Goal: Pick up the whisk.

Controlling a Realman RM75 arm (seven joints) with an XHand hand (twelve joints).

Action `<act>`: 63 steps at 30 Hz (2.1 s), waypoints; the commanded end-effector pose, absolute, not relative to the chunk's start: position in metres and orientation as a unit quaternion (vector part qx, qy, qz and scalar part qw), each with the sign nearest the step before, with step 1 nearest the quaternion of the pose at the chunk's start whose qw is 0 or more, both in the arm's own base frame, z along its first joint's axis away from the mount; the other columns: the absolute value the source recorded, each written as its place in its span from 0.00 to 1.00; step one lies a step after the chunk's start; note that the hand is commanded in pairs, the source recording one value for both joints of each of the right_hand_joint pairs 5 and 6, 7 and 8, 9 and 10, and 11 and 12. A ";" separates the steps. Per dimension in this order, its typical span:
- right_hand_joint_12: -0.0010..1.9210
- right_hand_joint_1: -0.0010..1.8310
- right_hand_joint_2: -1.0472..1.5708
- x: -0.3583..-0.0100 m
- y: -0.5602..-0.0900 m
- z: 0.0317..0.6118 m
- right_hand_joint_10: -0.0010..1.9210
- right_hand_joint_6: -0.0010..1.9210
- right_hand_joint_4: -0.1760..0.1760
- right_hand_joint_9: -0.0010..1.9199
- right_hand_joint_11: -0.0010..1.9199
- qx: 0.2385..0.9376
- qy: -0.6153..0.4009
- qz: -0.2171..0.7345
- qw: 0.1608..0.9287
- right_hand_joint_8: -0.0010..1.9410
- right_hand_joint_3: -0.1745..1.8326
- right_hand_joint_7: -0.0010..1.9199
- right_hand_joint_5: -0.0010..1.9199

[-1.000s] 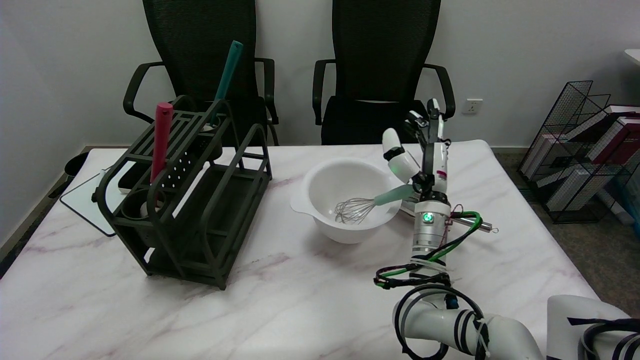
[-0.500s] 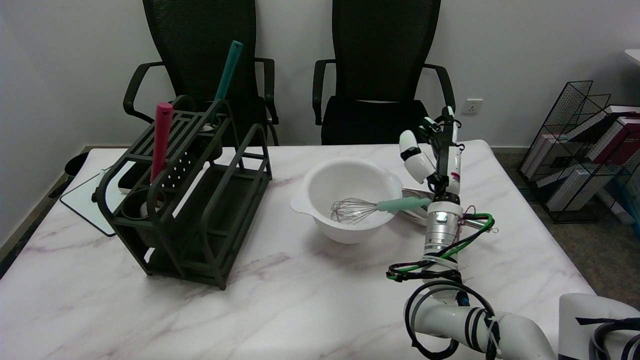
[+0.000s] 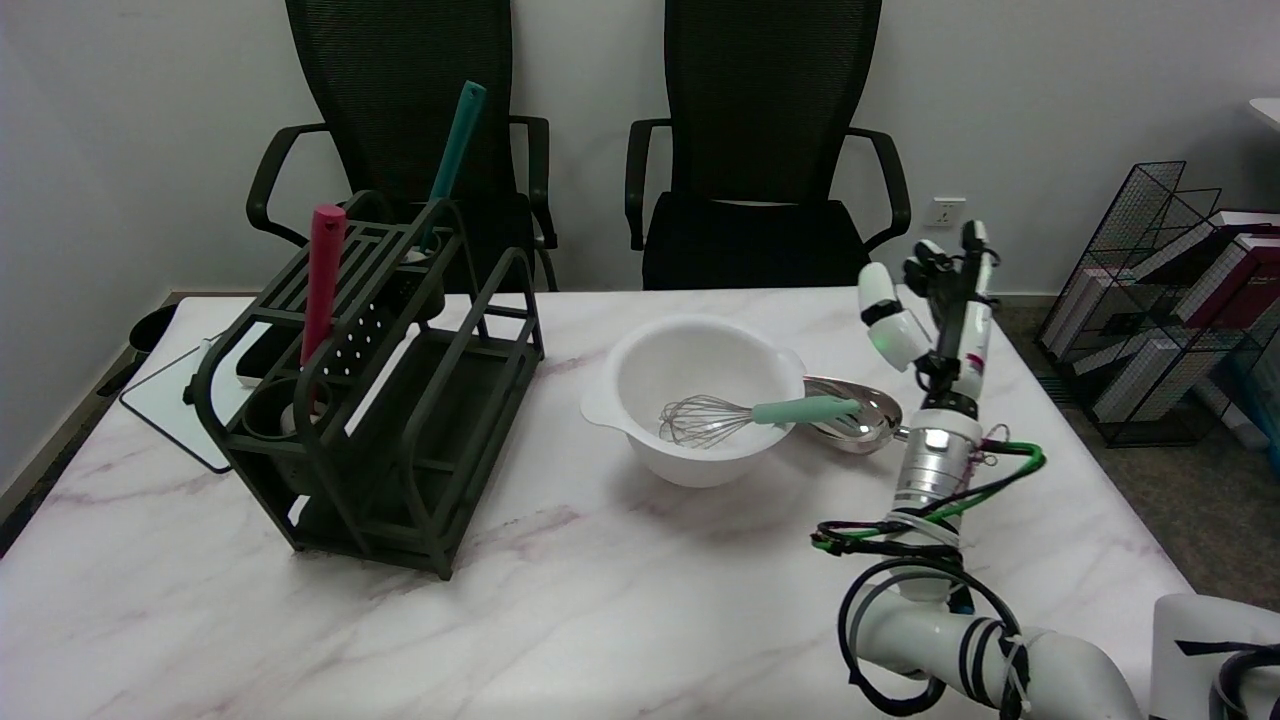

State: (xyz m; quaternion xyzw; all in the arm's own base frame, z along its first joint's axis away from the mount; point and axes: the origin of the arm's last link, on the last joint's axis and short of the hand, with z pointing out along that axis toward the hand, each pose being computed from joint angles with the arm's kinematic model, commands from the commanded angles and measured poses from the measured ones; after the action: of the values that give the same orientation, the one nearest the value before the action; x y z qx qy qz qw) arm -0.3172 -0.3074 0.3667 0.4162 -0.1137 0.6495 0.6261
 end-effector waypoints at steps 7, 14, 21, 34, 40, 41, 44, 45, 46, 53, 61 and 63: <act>0.16 0.40 0.56 -0.333 -0.187 0.342 0.21 0.00 0.50 0.21 0.16 0.318 -0.107 0.706 0.624 0.20 0.55 0.21 0.00; 0.09 0.39 0.56 -0.333 -0.166 0.286 0.12 0.00 0.50 0.12 0.09 0.303 -0.170 0.727 0.592 0.09 0.52 0.09 0.00; 0.03 0.36 0.53 -0.339 -0.150 0.245 0.02 0.00 0.50 0.02 0.03 0.298 -0.243 0.721 0.577 0.00 0.49 0.00 0.00; 0.00 0.34 0.55 -0.356 -0.177 0.251 0.00 0.00 0.50 0.00 0.00 0.287 -0.300 0.726 0.548 0.00 0.43 0.00 0.00; 0.00 0.34 0.58 -0.366 -0.199 0.273 0.00 0.00 0.50 0.00 0.00 0.277 -0.305 0.731 0.544 0.00 0.40 0.00 0.00; 0.00 0.34 0.58 -0.367 -0.205 0.278 0.00 0.00 0.50 0.00 0.00 0.273 -0.308 0.734 0.540 0.00 0.39 0.00 0.00; 0.00 0.34 0.59 -0.367 -0.221 0.287 0.00 0.00 0.50 0.00 0.00 0.277 -0.313 0.745 0.520 0.00 0.38 0.00 0.00; 0.00 0.34 0.59 -0.367 -0.224 0.290 0.00 0.00 0.50 0.00 0.00 0.280 -0.313 0.745 0.519 0.00 0.38 0.00 0.00; 0.00 0.34 0.59 -0.367 -0.229 0.292 0.01 0.00 0.50 0.01 0.00 0.281 -0.315 0.747 0.514 0.00 0.38 0.00 0.00; 0.00 0.34 0.60 -0.366 -0.256 0.294 0.01 0.00 0.50 0.01 0.00 0.288 -0.340 0.753 0.484 0.00 0.37 0.00 0.00; 0.00 0.34 0.60 -0.374 -0.251 0.290 0.02 0.00 0.50 0.02 0.00 0.238 -0.356 0.790 0.440 0.00 0.37 0.00 0.00; 0.00 0.34 0.60 -0.376 -0.245 0.293 0.02 0.00 0.50 0.02 0.00 0.230 -0.350 0.798 0.434 0.00 0.38 0.00 0.00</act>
State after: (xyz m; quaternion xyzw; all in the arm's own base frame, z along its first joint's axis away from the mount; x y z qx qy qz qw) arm -0.3653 -0.2325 0.2834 0.2887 -0.3222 0.7477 0.5038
